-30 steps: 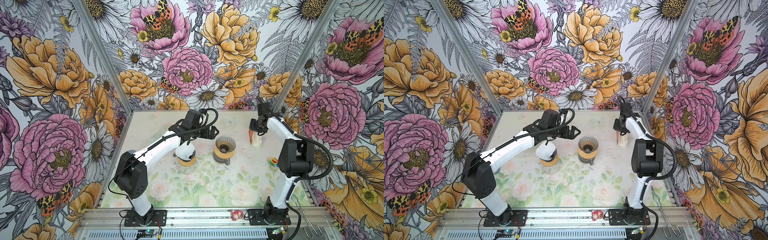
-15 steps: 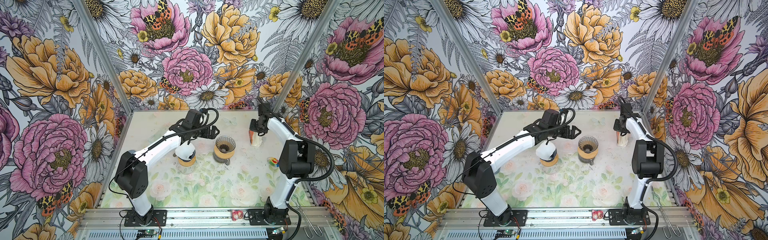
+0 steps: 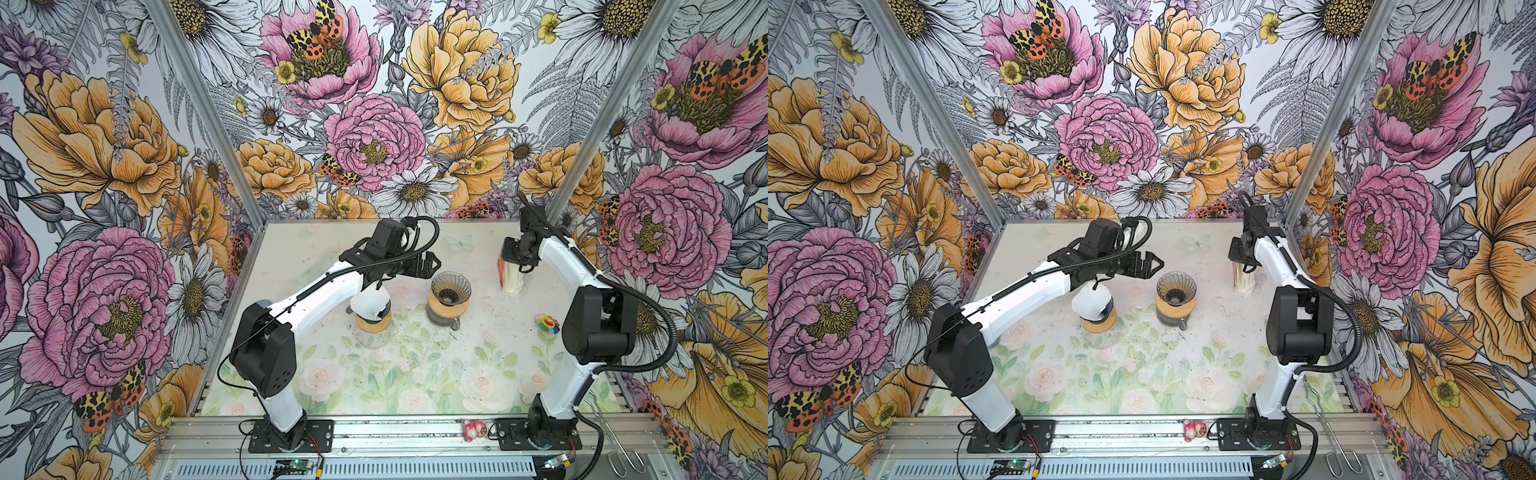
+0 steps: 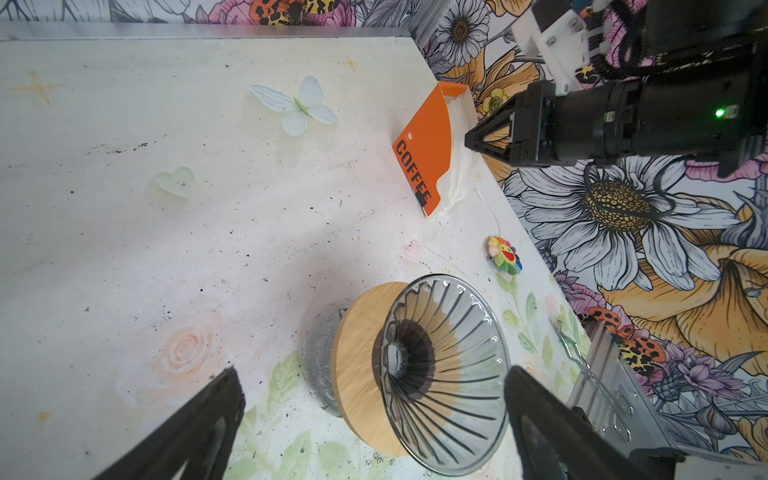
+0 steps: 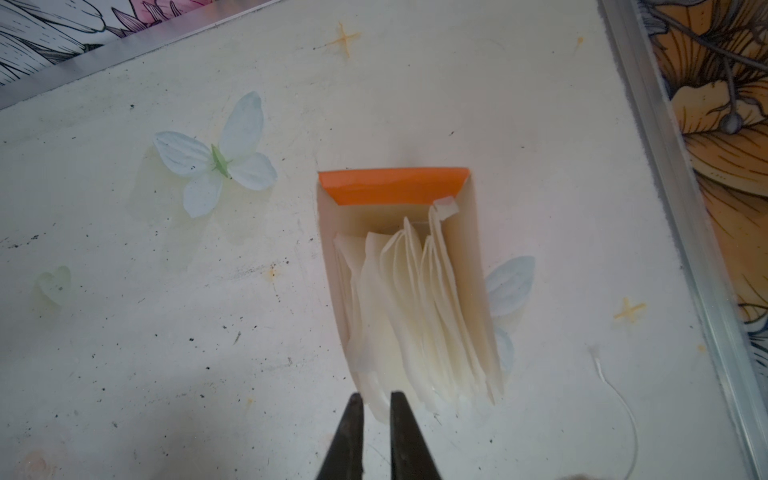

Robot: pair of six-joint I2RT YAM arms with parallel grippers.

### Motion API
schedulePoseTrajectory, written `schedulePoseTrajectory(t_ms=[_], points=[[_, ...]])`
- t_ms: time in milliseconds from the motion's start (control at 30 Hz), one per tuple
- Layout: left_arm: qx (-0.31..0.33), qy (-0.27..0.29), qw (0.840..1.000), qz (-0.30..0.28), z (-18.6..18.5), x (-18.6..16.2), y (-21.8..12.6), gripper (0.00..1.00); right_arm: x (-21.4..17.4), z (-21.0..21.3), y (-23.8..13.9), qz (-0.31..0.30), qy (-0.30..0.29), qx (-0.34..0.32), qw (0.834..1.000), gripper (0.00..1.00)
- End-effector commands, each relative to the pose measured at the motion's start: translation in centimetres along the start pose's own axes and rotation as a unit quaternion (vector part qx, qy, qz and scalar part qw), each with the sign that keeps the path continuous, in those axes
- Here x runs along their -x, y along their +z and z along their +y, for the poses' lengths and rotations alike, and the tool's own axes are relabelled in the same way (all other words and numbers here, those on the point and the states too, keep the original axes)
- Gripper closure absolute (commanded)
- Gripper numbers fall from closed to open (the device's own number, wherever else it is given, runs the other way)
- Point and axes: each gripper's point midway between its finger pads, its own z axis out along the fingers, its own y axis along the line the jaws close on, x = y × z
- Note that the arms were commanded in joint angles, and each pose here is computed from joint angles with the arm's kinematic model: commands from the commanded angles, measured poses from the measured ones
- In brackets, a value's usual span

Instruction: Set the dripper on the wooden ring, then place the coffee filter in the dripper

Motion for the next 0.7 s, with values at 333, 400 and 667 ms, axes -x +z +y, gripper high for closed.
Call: schedulePoseTrajectory(t_ms=[333, 400, 667], points=[[-0.009, 0.006, 1.0, -0.004, -1.0, 0.6, -0.1, 0.01, 0.3, 0.2, 0.6, 0.005, 0.001, 0.011, 1.0, 0.83], [-0.007, 0.005, 1.0, -0.002, -0.9, 0.5, -0.1, 0.01, 0.4, 0.1, 0.7, 0.003, 0.004, 0.006, 1.0, 0.85], [-0.006, 0.006, 1.0, 0.0, -0.9, 0.6, 0.0, 0.01, 0.6, -0.2, 1.3, 0.007, 0.007, 0.001, 1.0, 0.87]])
